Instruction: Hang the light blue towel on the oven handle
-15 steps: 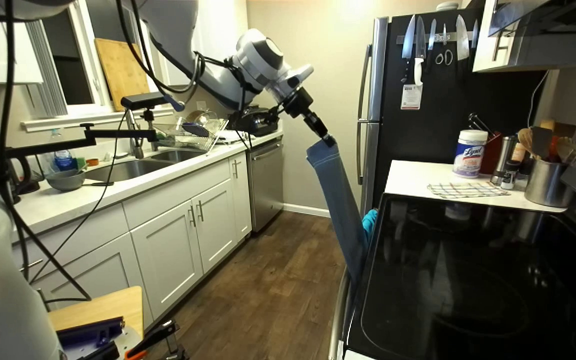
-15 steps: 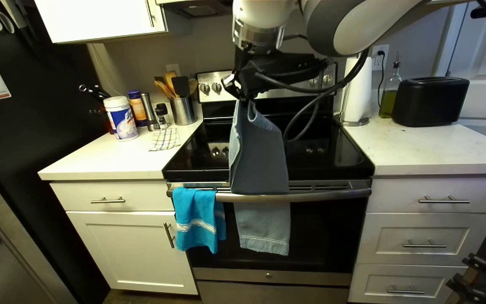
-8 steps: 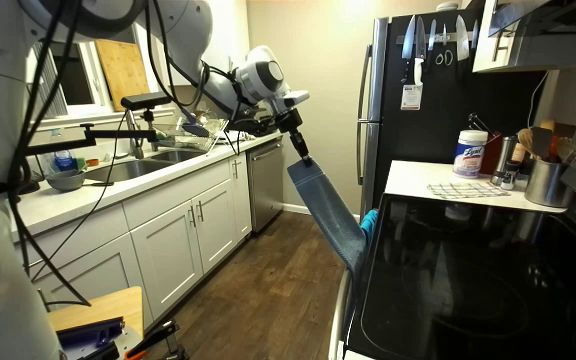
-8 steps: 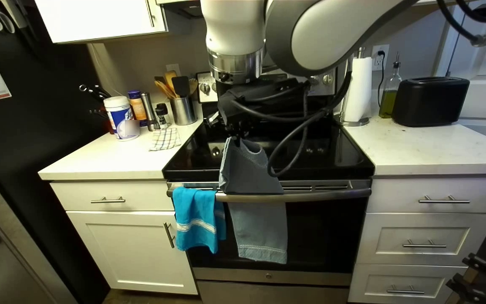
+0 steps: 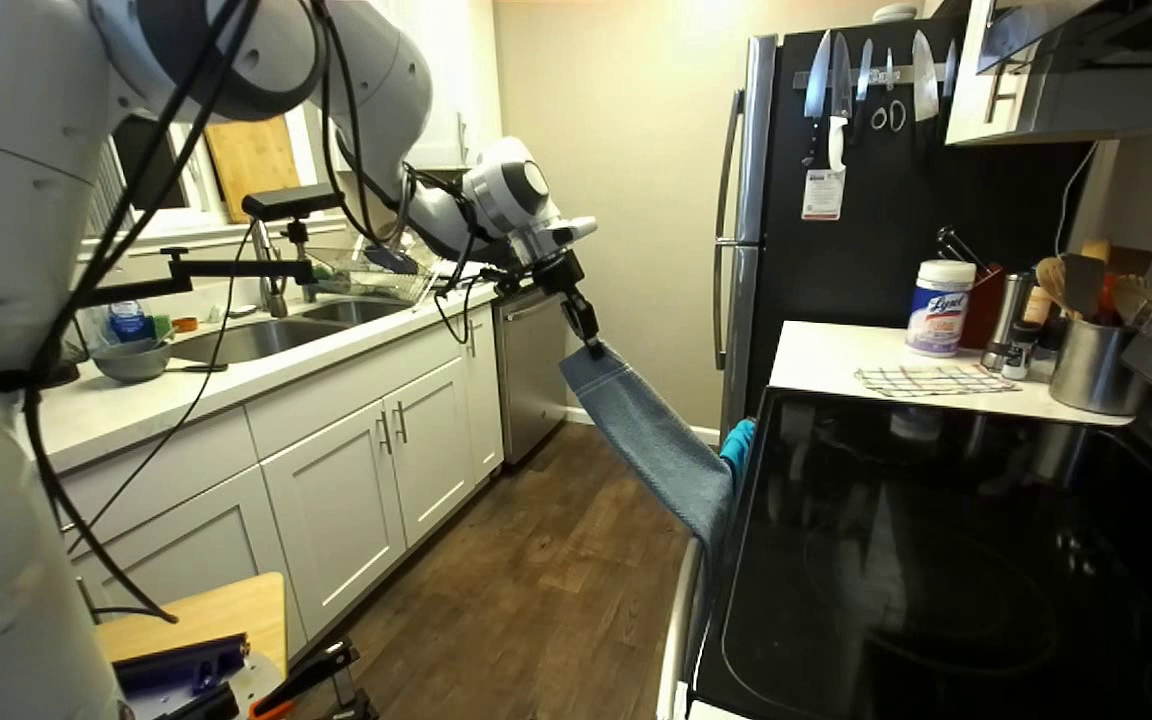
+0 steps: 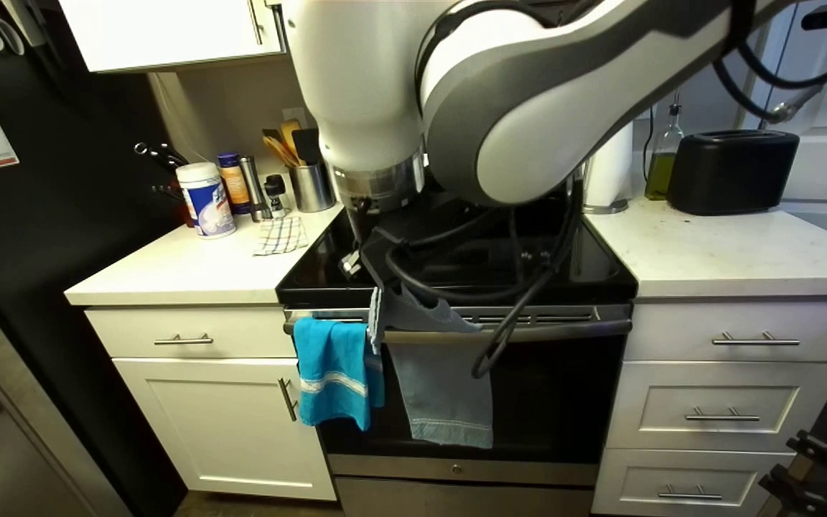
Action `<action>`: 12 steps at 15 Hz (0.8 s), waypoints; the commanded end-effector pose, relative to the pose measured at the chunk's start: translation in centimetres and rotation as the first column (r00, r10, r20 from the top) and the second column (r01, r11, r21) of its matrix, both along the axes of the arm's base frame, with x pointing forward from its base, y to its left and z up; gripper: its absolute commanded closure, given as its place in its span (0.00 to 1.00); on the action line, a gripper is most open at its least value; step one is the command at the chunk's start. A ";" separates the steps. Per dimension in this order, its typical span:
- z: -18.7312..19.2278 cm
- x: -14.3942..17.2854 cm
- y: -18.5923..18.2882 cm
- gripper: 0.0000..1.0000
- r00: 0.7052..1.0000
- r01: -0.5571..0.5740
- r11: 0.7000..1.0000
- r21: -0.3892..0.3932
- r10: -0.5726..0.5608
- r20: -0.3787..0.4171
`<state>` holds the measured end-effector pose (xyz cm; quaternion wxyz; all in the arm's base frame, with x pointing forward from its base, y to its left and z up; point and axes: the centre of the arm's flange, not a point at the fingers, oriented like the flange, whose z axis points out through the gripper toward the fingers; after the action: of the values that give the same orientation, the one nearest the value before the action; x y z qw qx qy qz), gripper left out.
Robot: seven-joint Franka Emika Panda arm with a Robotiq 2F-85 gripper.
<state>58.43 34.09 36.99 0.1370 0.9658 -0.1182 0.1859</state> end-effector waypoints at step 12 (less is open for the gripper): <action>-9.7 -3.9 13.4 0.99 0.933 -0.356 0.853 -0.381 0.347 -0.095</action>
<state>54.20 45.38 28.08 0.2648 0.9393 0.0550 0.2112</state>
